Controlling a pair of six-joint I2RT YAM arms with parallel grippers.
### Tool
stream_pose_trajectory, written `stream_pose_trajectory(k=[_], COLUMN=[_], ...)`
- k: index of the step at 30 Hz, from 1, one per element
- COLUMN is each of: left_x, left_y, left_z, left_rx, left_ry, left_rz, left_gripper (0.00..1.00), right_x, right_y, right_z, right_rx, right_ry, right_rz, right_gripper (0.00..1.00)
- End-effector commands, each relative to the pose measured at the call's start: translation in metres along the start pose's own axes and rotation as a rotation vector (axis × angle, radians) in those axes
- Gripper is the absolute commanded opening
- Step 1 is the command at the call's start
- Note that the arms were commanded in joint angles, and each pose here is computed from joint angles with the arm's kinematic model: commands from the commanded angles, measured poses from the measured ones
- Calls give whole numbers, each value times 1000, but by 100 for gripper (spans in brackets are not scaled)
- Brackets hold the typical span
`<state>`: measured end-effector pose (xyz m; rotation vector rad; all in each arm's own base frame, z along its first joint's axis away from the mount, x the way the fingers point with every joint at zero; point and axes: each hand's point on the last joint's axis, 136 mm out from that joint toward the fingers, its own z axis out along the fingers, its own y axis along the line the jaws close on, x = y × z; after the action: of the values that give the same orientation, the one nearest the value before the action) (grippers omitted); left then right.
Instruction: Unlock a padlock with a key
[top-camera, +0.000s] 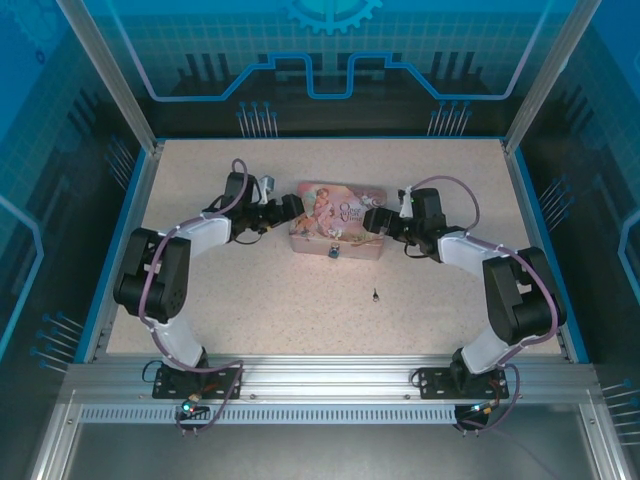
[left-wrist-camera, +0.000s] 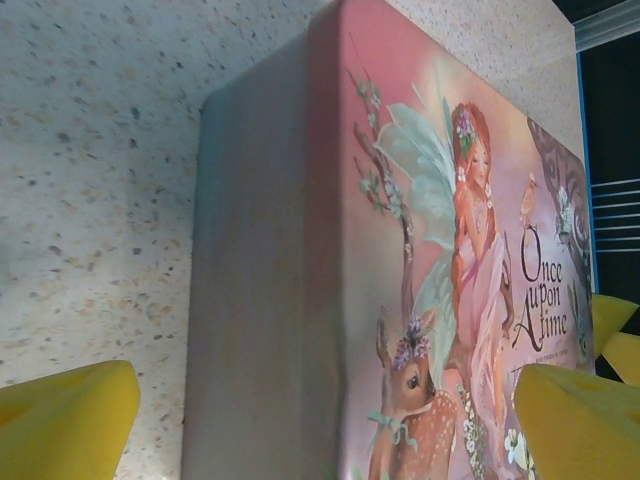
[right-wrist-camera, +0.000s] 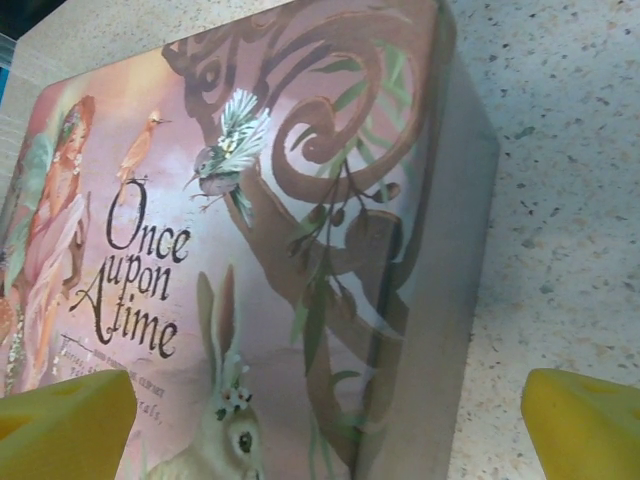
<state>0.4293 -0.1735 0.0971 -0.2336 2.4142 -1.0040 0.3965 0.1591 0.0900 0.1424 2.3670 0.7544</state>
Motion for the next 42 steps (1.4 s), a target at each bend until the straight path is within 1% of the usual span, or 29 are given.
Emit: stream_pose_trajectory(k=[1, 4, 10, 13, 17, 23, 28, 31, 34, 38, 40, 42], left_x=[1, 3, 2, 2, 7, 21, 24, 20, 14, -2, -7, -9], left_y=[-10, -13, -18, -19, -20, -17, -6, 0, 3, 5, 4, 0], left_z=[5, 7, -2, -8, -13, -24, -32, -33, -40, -63, -77, -90], left_rx=[32, 42, 43, 39, 43, 34, -20, -63, -102, -173, -193, -198], left_ry=[30, 37, 13, -8, -6, 0, -29, -47, -77, -168, -219, -260], left_rz=[-12, -12, 12, 21, 20, 8, 16, 18, 30, 62, 82, 109], left_gripper=[98, 98, 97, 98, 98, 98, 99, 99, 99, 99, 99, 99], right_x=[-5, 1, 14, 24, 41, 53, 59, 58, 51, 51, 56, 69], right_y=[25, 33, 60, 71, 84, 89, 88, 77, 62, 31, 22, 16], right_z=[1, 1, -1, -3, -6, -10, -15, -20, -33, -62, -74, -81], right_rx=[-76, -96, -152, -146, -150, -135, -121, -52, 43, 214, 265, 286], right_ry=[4, 30, 61, 74, 97, 116, 143, 144, 126, 126, 152, 206], right_rz=[-11, -9, -40, -60, -82, -103, -131, -164, -200, -255, -278, -281], right_gripper=[100, 100, 100, 100, 100, 100, 100, 100, 100, 99, 95, 88])
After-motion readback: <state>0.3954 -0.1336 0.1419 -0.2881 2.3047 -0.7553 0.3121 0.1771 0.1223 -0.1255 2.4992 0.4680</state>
